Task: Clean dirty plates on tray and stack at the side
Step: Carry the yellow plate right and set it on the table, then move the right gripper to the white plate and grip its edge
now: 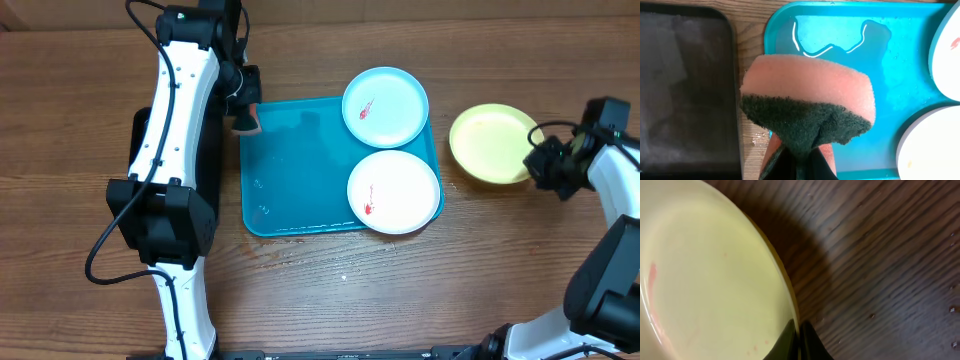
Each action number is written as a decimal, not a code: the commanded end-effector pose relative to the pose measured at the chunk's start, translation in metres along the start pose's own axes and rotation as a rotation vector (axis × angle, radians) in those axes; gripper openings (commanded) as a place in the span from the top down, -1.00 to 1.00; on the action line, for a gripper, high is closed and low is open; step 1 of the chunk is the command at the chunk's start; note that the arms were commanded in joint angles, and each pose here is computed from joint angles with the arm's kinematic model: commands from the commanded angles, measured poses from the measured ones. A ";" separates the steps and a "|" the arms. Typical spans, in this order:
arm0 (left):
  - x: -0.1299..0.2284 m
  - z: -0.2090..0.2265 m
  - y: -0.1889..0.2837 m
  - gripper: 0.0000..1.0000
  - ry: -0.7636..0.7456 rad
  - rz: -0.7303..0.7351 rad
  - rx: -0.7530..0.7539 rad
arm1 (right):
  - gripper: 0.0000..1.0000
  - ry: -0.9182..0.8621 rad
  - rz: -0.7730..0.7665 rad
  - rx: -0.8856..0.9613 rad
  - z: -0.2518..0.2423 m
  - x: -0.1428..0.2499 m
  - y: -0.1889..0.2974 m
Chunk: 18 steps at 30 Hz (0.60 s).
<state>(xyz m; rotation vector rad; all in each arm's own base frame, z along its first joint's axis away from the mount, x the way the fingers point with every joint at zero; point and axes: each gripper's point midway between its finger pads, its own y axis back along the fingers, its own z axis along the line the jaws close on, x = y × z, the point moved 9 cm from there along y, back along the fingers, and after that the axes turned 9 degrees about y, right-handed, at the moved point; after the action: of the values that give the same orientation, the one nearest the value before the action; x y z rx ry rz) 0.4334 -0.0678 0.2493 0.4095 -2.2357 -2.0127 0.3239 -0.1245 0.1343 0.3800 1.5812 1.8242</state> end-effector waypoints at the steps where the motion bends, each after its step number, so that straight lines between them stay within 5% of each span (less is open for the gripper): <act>1: 0.001 -0.003 0.007 0.92 0.006 -0.015 0.019 | 0.93 0.001 -0.055 0.042 -0.010 0.004 -0.004; 7: 0.001 -0.003 0.007 0.92 0.006 -0.015 0.019 | 0.88 0.009 -0.093 0.044 -0.015 0.011 -0.019; 11: 0.000 -0.004 0.007 0.92 0.005 -0.018 0.020 | 0.02 0.013 -0.059 0.032 -0.012 0.012 -0.014; 18: -0.001 -0.004 0.007 0.92 0.005 -0.025 0.024 | -0.17 0.107 0.058 -0.102 0.016 0.001 0.047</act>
<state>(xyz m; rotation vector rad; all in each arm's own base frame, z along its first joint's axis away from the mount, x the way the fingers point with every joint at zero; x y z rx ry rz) 0.4347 -0.0680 0.2495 0.4188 -2.2422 -2.0129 0.3012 -0.1163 0.1320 0.5106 1.6328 1.9284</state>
